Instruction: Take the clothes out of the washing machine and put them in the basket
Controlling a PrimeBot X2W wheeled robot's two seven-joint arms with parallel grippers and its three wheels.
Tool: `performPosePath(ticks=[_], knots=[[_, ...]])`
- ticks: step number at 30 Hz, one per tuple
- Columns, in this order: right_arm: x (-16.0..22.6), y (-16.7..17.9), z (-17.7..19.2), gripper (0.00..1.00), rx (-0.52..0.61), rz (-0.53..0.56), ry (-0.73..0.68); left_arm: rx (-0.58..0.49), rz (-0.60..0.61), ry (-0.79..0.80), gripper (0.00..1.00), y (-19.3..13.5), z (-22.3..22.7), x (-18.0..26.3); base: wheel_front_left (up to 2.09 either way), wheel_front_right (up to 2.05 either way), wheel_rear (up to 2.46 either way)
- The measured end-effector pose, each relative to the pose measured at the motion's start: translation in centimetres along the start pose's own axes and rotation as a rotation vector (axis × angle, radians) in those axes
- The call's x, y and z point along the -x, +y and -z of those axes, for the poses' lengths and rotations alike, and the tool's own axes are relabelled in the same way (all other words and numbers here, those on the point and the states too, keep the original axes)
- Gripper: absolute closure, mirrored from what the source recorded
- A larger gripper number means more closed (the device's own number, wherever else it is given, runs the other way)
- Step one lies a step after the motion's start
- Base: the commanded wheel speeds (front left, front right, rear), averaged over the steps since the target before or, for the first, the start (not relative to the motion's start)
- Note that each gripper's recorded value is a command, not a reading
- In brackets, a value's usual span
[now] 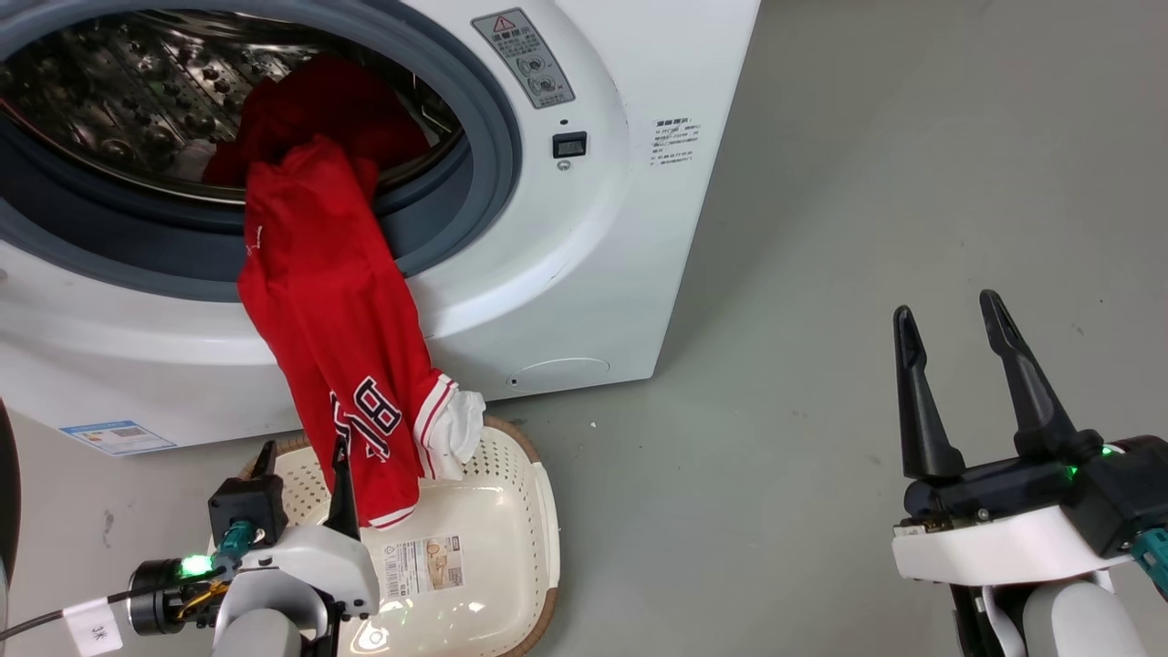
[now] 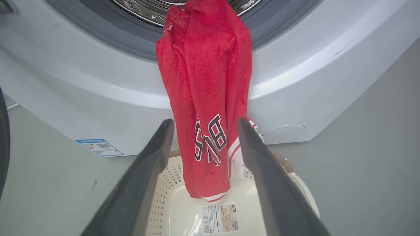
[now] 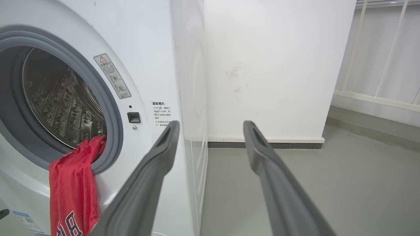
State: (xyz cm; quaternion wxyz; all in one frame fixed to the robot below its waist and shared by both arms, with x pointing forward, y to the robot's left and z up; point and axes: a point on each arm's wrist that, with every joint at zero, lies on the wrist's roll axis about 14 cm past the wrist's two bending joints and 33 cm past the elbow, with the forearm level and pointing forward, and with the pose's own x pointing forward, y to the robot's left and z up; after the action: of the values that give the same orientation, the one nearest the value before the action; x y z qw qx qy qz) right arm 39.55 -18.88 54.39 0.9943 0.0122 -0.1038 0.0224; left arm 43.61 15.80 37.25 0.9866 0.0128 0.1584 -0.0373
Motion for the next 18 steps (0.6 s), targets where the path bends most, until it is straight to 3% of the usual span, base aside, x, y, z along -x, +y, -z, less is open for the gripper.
performPosePath(ticks=[7, 18], knots=[[0.1, 0.1, 0.1, 0.0, -0.003, -0.001, 0.002, -0.004, -0.003, -0.028, 0.0, 0.5, -0.9, -0.6, 0.0, 0.0, 0.0], [-1.0, -0.4, 1.3, 0.0, -0.005, 0.009, 0.026, -0.042, 0.023, 0.006, 0.0, 0.5, -1.0, -5.6, 0.0, 0.0, 0.0]])
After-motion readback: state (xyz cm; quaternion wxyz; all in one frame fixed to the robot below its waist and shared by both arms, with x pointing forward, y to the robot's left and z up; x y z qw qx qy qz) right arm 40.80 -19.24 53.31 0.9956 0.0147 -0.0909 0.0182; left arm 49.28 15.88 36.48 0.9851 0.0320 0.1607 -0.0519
